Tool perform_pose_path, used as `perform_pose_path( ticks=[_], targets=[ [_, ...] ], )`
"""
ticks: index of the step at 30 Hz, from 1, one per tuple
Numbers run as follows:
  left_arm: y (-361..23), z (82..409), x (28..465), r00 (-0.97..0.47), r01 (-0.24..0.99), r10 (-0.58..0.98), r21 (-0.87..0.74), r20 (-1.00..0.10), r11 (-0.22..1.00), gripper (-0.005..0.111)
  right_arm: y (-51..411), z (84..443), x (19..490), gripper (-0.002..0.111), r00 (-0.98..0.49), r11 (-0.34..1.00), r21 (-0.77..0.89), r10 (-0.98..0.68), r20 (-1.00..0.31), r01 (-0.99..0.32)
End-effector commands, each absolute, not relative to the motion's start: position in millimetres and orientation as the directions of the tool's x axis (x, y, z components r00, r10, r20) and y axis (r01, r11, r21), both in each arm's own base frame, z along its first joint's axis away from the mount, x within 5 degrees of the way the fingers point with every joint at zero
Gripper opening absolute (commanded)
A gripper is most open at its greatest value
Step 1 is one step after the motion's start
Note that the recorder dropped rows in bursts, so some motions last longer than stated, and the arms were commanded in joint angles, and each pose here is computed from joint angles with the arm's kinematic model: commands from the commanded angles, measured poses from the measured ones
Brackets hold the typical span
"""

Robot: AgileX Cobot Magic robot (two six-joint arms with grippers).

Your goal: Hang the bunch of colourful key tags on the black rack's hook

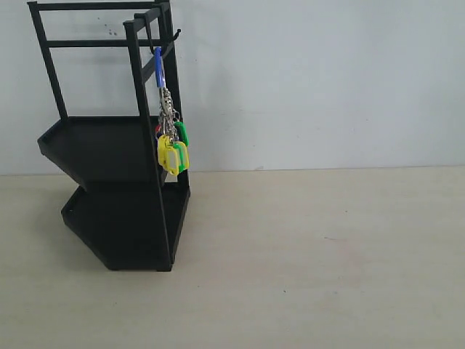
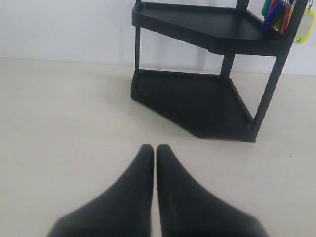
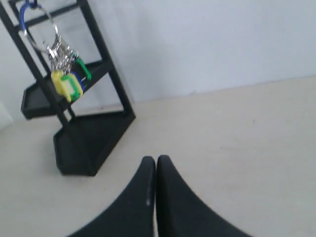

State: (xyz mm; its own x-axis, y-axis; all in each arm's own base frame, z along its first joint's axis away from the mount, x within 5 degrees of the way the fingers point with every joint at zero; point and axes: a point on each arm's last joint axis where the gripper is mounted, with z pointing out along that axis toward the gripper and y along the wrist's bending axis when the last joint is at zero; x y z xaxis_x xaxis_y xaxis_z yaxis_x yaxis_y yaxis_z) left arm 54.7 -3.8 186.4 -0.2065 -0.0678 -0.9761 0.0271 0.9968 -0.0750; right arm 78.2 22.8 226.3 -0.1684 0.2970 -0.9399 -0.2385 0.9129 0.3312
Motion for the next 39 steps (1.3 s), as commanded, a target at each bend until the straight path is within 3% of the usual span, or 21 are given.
perform_pose_path(
  ticks=[1,16,23,36,39],
  targets=[
    [-3.6,187.7,54.7,-0.195,0.028,-0.060,-0.066,-0.979,0.997,0.004,13.7,221.0,65.1,0.000,-0.054,0.917,0.341,0.337,-0.940,-0.207],
    [-3.6,187.7,54.7,-0.195,0.028,-0.060,-0.066,-0.979,0.997,0.004,16.0,209.9,61.1,0.000,-0.085,0.915,0.331,0.321,-0.943,-0.229],
    [-3.6,187.7,54.7,-0.195,0.028,-0.060,-0.066,-0.979,0.997,0.004,19.7,202.9,53.5,0.000,-0.094,0.950,0.146,0.125,-0.988,-0.274],
    [-3.6,187.7,54.7,-0.195,0.028,-0.060,-0.066,-0.979,0.997,0.004,8.3,180.5,51.5,0.000,-0.307,0.986,0.140,0.107,-0.946,-0.088],
    [-3.6,187.7,54.7,-0.195,0.028,-0.060,-0.066,-0.979,0.997,0.004,4.3,179.3,52.5,0.000,-0.294,0.990,0.136,0.117,-0.949,-0.044]
  ],
)
